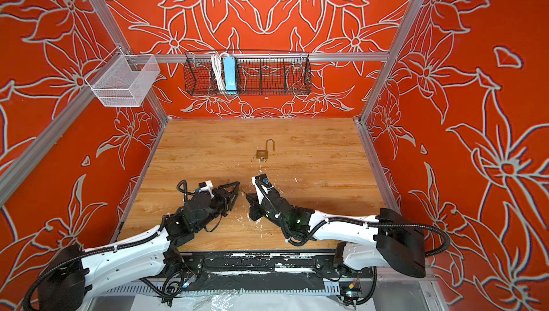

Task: Unlock with the key
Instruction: 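Align the key in the right gripper with the padlock keyhole and push in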

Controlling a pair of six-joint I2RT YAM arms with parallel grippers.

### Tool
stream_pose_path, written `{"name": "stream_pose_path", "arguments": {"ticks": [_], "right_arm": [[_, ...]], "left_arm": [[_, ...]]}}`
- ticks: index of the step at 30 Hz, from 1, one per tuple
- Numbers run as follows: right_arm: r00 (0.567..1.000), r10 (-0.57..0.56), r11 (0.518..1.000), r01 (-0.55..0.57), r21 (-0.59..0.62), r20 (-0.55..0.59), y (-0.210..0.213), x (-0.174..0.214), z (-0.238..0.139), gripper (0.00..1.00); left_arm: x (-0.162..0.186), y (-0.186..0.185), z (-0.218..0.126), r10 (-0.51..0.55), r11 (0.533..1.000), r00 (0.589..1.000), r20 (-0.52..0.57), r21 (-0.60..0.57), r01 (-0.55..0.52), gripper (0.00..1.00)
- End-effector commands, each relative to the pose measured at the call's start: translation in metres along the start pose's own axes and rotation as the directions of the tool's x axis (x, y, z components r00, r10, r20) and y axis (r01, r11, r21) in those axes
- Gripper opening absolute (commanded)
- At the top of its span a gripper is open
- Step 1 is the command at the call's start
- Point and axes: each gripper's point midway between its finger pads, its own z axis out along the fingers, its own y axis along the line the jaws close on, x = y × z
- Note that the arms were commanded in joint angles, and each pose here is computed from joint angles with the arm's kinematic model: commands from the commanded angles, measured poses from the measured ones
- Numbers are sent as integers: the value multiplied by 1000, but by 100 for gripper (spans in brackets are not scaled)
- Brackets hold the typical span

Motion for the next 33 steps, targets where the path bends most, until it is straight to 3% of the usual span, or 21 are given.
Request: {"name": "stream_pose_path", "arguments": {"ticks": [1,33], "right_arm": [[1000,11,1000,-10,-25,14,13,-11,2,0],[999,33,999,-32,-33,22,16,-9,16,0]], "left_arm": [[0,-18,-4,-17,997,1000,5,71,17,0],[-1,-17,-7,-30,997,1000,5,77,29,0]]}}
